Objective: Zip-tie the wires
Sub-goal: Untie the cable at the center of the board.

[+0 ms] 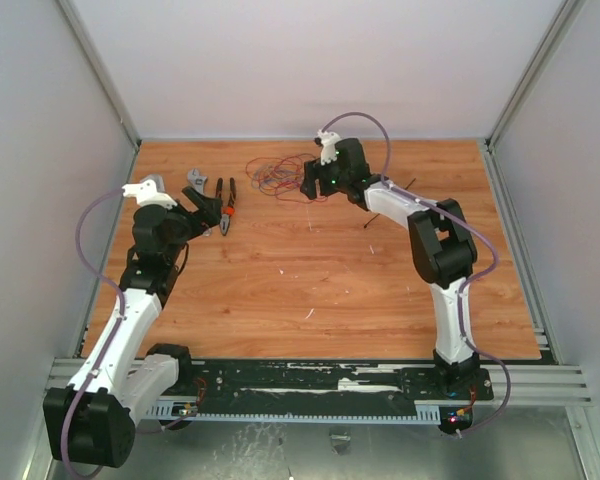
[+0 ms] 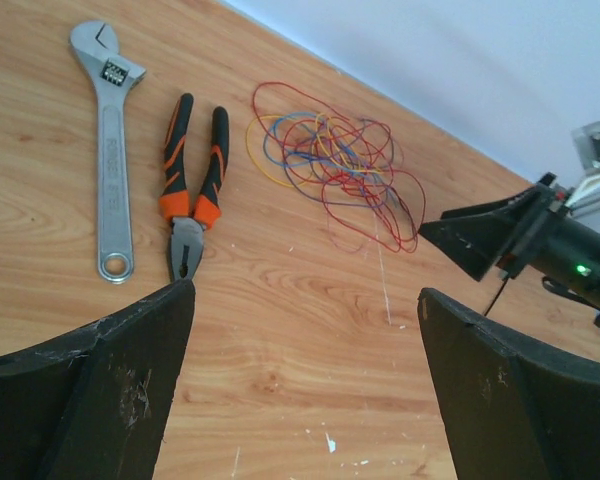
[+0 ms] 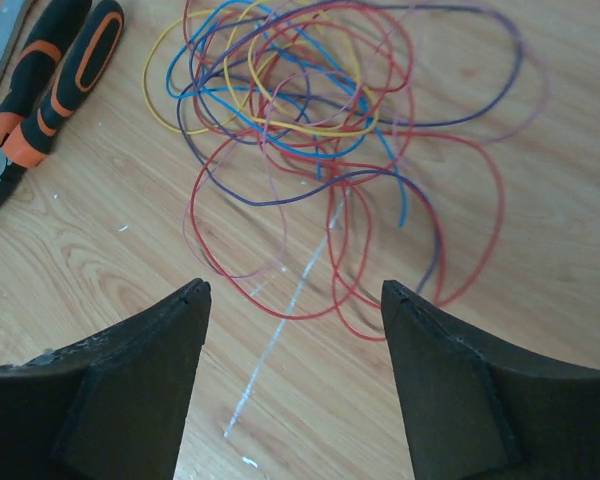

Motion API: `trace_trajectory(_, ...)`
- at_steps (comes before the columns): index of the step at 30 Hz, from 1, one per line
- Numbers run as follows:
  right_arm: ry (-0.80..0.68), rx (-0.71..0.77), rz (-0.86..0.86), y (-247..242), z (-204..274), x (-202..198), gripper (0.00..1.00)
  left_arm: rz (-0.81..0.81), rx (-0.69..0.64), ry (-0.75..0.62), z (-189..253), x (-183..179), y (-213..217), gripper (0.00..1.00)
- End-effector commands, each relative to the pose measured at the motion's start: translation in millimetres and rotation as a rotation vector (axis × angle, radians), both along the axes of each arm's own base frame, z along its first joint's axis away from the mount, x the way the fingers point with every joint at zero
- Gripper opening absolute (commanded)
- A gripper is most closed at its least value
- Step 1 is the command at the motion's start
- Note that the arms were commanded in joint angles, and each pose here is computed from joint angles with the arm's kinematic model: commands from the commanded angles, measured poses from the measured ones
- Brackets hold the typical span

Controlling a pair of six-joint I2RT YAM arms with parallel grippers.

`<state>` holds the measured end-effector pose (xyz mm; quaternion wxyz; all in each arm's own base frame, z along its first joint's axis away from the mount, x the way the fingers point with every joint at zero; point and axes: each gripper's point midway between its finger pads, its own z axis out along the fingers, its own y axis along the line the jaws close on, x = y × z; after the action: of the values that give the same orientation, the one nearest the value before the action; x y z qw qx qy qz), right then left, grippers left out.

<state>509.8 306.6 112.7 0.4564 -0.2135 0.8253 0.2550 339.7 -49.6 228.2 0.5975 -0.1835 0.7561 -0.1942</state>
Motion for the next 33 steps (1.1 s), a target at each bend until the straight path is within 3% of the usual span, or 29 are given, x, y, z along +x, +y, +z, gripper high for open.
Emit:
trace_trajectory(1, 0.066, 0.000, 0.055, 22.9, -18.3, -5.8, 0.67, -0.019, -0.002, 0.021, -8.2, -4.5, -1.9, 0.98)
trace_trajectory(9, 0.078, -0.013, 0.068, 35.1, -36.5, 5.2, 0.44, -0.005, -0.001, 0.009, -7.8, -6.5, 0.7, 0.98)
trace_trajectory(15, 0.084, -0.019, 0.077, 43.0, -46.8, 8.8, 0.31, 0.003, 0.006, 0.003, -8.7, -6.7, 2.5, 0.98)
trace_trajectory(33, 0.077, -0.006, 0.085, 55.3, -51.3, 15.5, 0.16, 0.001, 0.006, 0.020, -16.5, -2.4, 1.9, 0.98)
